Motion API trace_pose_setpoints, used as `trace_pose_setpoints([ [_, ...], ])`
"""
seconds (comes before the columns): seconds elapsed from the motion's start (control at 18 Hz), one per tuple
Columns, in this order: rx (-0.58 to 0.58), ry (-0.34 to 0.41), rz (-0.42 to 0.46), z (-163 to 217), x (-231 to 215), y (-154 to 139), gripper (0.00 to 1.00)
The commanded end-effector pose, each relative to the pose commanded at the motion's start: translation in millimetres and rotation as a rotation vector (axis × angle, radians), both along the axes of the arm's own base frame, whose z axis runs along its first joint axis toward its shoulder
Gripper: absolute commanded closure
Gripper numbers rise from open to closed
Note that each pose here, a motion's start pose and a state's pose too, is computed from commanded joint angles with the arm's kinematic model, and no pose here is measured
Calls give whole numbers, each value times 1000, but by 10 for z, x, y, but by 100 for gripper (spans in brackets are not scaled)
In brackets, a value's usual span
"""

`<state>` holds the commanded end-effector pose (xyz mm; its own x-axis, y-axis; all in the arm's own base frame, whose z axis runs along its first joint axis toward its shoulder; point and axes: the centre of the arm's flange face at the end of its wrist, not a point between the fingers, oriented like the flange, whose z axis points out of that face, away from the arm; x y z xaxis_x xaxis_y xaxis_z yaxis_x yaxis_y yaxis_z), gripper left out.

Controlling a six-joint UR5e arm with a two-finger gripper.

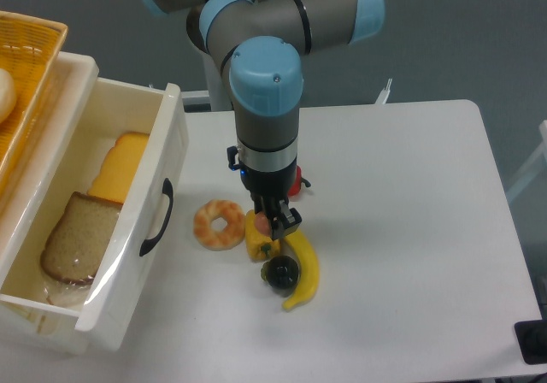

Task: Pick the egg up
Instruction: 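Lift the grasped egg up out of the donut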

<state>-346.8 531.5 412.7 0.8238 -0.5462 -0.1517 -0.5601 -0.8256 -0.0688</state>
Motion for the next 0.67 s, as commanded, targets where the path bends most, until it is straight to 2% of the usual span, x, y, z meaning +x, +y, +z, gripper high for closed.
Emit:
trace_pose_setpoints([
  [0.67, -4, -4, -6, -41, 46, 8, 79],
])
